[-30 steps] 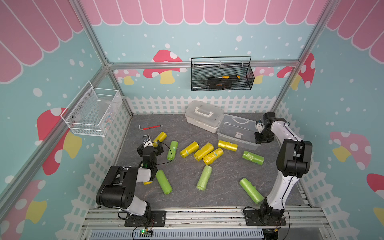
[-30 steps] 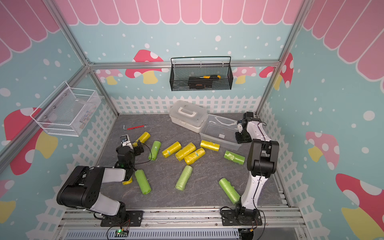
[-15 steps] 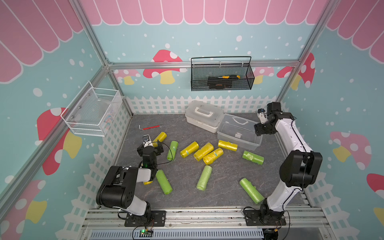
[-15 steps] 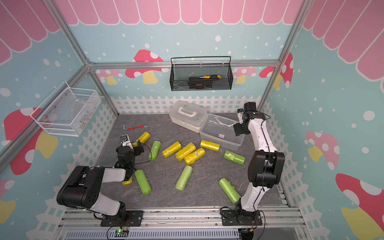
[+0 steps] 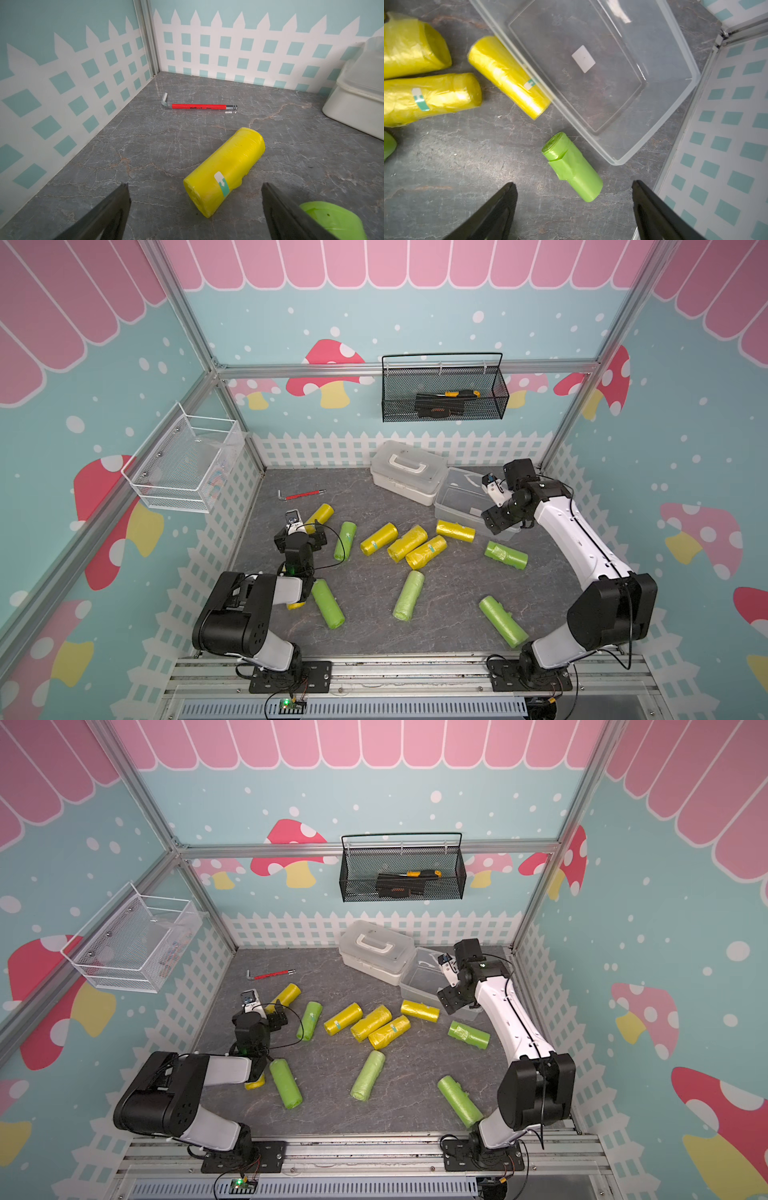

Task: Put the roll of trash bags into the storage box
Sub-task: Pick up the roll of trash bags from the center of the board.

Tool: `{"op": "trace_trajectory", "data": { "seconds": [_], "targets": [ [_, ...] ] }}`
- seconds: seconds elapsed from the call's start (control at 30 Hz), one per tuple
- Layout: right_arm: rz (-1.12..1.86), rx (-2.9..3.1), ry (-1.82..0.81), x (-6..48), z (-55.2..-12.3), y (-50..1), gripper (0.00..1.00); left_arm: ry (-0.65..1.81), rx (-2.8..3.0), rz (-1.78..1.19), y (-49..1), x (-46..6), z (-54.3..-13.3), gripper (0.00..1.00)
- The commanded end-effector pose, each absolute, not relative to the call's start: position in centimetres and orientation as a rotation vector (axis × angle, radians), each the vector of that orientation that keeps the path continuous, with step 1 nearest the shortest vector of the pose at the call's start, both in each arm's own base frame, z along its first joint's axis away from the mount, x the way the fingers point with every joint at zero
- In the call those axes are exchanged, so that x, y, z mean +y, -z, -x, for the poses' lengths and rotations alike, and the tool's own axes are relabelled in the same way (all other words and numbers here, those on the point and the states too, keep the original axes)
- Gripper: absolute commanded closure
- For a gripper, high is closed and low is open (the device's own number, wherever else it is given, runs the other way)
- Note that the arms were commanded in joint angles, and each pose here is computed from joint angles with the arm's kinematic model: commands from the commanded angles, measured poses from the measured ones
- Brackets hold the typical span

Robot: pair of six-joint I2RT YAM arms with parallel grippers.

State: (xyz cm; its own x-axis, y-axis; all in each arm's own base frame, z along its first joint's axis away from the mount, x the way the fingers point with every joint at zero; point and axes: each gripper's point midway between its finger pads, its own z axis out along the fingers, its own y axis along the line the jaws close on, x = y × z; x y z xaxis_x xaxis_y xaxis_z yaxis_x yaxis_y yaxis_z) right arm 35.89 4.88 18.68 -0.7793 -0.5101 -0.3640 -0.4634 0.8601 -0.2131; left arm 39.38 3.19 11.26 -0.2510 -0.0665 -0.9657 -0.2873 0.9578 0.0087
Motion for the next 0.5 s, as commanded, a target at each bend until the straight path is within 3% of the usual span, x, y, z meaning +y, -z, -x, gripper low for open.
{"op": "trace_trajectory", "data": {
  "seconds": [0.0, 0.2, 0.47],
  "targets": [
    [0.882, 2.553, 0.055, 8.2, -34.5, -18.3, 0.13, -0.229, 1.799, 0.255, -11.8, 3.2, -39.6, 0.01],
    [1.053, 2.503, -0.056, 12.2, -34.1, -15.5, 0.15, -0.229, 1.799, 0.256, -11.9, 3.2, -39.6, 0.01],
    [1.195, 2.467, 0.013, 14.5, -35.9, -12.3, 0.15, -0.229, 1.797, 0.256, -11.9, 3.2, -39.6, 0.01]
  ]
}}
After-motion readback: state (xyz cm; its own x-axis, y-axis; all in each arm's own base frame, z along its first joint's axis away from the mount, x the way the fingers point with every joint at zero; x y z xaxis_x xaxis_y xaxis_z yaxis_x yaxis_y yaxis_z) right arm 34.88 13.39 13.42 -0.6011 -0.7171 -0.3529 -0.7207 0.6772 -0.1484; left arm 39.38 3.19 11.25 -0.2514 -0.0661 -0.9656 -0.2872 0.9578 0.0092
